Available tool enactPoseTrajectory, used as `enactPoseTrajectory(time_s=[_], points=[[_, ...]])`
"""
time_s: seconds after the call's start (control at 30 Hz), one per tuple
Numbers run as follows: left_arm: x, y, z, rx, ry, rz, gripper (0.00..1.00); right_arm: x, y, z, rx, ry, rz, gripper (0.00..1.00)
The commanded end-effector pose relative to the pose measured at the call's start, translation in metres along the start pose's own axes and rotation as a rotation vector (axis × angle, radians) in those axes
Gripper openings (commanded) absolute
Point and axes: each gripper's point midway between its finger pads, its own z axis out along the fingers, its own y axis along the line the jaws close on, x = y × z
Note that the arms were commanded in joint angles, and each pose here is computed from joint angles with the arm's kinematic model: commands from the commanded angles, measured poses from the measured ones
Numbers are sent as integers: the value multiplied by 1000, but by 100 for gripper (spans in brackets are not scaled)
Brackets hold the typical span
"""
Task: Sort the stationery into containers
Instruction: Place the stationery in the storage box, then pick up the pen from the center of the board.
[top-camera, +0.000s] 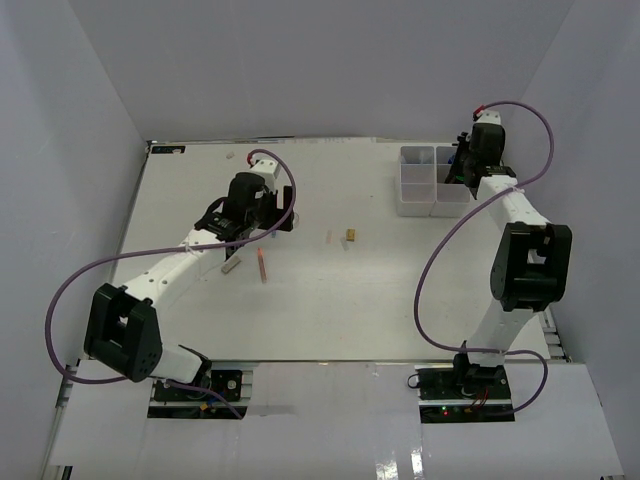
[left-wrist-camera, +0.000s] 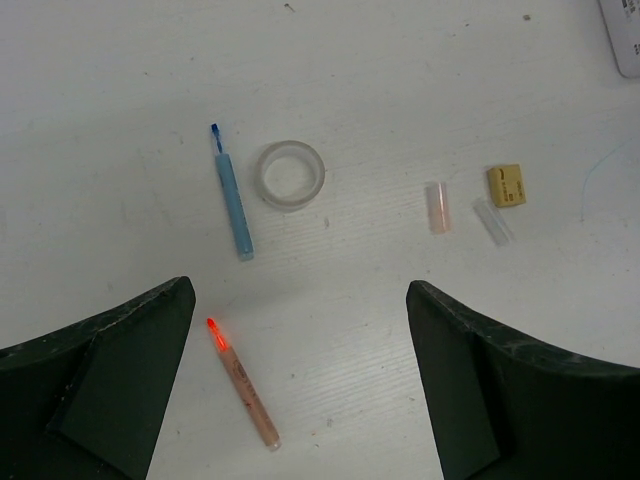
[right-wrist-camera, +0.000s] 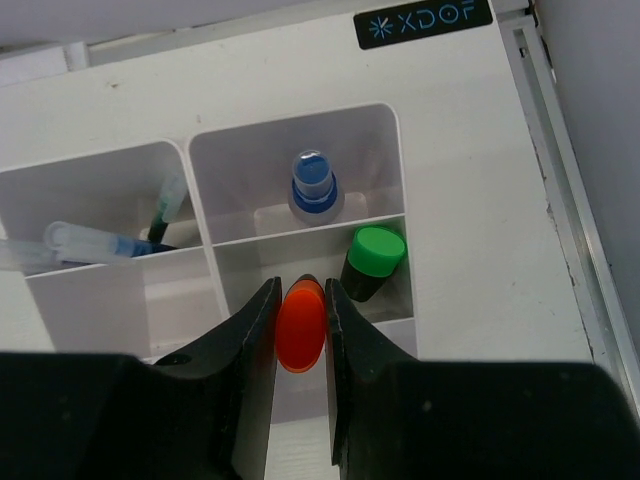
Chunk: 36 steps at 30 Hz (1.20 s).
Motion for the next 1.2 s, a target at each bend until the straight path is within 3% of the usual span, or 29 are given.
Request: enactPoseTrajectory(time_s=[0.0,0.17,0.27,0.53,0.7,0.93,1.17], points=[[-3,4,-1,-21,-3,-11,98,-19,-3,13,2,-52,10,8],[0,7,2,-41,4,-9,98,-5,-2,30,1,-18,25,14],[2,7,4,-40,12,-8,98,-4,-2,28,5,-15,33,37],[10,15,10,-86,49,-17,98,-20,-4,-2,11,-30,26,76],[14,19,11,-116,61,-45,98,-41,11,-54,-87,-82,35,98],[33,38,-8,-253,117,-160,98,-20,41,-132,-280,-126,65,91],[102,48,-30,-318,233,-286,98,38,65,-168,-390,-75,39,90]])
